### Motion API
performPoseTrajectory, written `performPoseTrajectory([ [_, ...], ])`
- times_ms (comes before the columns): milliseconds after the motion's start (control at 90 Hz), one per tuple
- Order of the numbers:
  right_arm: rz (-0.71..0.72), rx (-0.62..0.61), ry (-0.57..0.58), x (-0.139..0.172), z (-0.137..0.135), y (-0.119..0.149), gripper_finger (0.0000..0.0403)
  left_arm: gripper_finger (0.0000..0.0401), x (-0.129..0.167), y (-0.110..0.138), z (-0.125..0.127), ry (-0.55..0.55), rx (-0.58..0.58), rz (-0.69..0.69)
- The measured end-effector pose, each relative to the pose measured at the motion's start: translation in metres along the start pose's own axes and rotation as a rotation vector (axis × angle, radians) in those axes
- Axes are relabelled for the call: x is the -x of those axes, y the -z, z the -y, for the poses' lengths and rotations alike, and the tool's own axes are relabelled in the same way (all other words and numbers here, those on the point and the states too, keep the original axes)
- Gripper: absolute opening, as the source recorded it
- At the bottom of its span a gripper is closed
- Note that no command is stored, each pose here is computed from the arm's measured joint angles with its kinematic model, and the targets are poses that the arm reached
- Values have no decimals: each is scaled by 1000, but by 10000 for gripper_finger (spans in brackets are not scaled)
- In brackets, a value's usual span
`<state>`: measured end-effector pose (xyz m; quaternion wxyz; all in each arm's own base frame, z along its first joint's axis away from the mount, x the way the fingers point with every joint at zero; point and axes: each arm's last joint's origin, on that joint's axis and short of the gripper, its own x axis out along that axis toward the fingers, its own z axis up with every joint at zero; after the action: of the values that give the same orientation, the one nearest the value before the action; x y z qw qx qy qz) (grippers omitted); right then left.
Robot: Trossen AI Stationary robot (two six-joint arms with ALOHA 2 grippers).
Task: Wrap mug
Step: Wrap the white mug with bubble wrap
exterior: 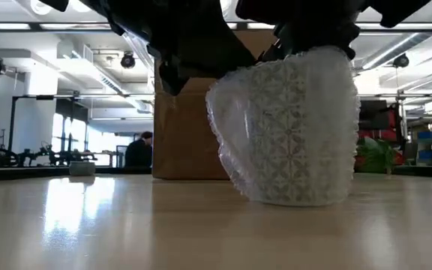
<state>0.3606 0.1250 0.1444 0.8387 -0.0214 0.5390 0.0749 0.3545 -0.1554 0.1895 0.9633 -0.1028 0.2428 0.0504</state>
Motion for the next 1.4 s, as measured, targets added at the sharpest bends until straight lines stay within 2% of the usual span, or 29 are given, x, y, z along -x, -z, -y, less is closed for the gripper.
performPoseTrajectory([
  [133,10,6,-14,9,-1,0,2,0,0,0,0,-1,0,2],
  [378,52,40,-91,52,-7,-3,3,0,0,0,1,9,1,0],
  [556,63,29,-44,70,-1,-2,3,0,0,0,1,10,1,0],
  [678,62,24,-15,58,1,-3,3,0,0,0,1,10,2,0],
  [933,-20,35,-33,7,-2,1,2,0,0,-1,1,12,3,2],
  [1089,-13,51,-33,2,-1,0,2,0,0,0,1,12,3,2],
  [1267,-3,60,-36,30,-1,-11,2,0,0,0,1,11,2,1],
  [1400,7,67,-35,65,-1,-18,2,0,0,0,1,11,1,0],
])
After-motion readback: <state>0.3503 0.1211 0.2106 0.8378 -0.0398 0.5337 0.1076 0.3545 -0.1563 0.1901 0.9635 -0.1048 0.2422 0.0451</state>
